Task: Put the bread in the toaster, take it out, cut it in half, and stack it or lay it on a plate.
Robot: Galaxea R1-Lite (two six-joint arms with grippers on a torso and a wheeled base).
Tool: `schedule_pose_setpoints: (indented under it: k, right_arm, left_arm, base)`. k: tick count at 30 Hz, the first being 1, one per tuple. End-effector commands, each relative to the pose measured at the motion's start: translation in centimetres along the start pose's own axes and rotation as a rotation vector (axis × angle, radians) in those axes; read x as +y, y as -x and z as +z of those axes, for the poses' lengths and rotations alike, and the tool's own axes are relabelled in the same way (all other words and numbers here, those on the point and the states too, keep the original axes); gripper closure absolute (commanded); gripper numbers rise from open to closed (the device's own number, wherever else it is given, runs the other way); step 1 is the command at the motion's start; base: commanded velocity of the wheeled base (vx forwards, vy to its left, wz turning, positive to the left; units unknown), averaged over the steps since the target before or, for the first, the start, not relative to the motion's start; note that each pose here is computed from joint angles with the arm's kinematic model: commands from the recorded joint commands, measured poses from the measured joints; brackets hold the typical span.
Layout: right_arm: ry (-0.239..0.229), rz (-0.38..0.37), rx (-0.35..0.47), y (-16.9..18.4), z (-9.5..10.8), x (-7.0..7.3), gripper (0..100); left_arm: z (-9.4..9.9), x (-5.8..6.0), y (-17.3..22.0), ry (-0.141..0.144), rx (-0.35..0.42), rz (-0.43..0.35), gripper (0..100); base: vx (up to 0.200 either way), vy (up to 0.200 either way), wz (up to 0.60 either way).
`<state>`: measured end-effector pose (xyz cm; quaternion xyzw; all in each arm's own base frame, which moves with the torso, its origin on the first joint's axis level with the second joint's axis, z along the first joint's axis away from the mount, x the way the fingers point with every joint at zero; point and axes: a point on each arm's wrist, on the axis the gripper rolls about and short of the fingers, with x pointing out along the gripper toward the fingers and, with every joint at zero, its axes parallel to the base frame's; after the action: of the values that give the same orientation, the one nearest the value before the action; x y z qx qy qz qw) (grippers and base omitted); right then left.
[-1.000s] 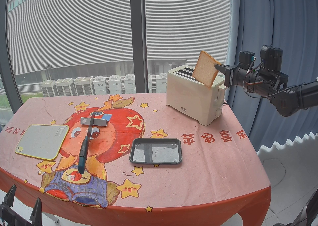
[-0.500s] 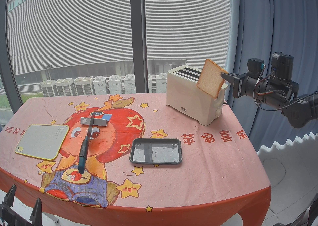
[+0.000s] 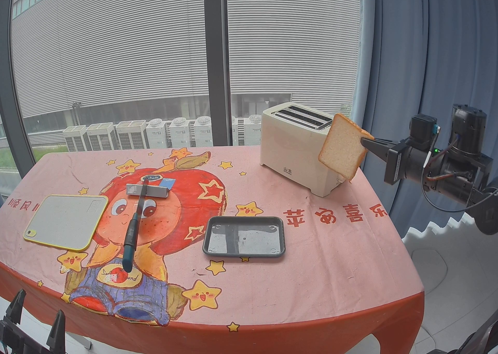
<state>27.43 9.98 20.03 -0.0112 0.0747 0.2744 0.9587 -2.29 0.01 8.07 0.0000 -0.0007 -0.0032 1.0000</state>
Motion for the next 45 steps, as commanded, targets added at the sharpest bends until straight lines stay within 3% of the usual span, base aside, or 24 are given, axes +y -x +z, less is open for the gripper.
schedule_pose_setpoints:
  k: [1, 8, 13, 18, 33, 40, 45]
  right_arm:
    - [0.007, 0.008, -0.023, 2.7, -0.3, 0.8, 100]
    - [0.008, 0.029, -0.03, 5.3, -0.7, 1.9, 100]
    - [-0.042, 0.04, -0.011, 7.4, -1.9, 2.4, 100]
    - [-0.057, 0.043, 0.012, 8.6, -2.9, 2.7, 100]
    - [-0.058, 0.065, 0.018, 9.2, -3.4, 3.5, 100]
    - [-0.057, 0.033, 0.017, 9.2, -3.4, 3.4, 100]
    - [-0.048, 0.005, 0.012, 9.2, -3.3, 4.2, 100]
  left_arm:
    - [-0.5, 0.0, 0.0, 0.002, 0.006, 0.0, 0]
    - [-0.5, 0.0, 0.0, 0.002, 0.005, 0.0, 0]
    - [-0.5, 0.0, 0.0, 0.003, 0.005, 0.002, 0]
    - [-0.5, 0.0, 0.0, 0.0, 0.005, 0.0, 0]
    - [-0.5, 0.0, 0.0, 0.002, 0.003, -0.001, 0]
    - [-0.5, 0.0, 0.0, 0.005, 0.005, 0.0, 0]
    - [-0.5, 0.0, 0.0, 0.003, 0.003, 0.0, 0]
  base:
    - [0.0, 0.0, 0.0]
    - [0.0, 0.0, 0.0]
    - [0.0, 0.0, 0.0]
    - [0.0, 0.0, 0.0]
    - [0.0, 0.0, 0.0]
    - [0.0, 0.2, 0.0]
    - [0.0, 0.2, 0.0]
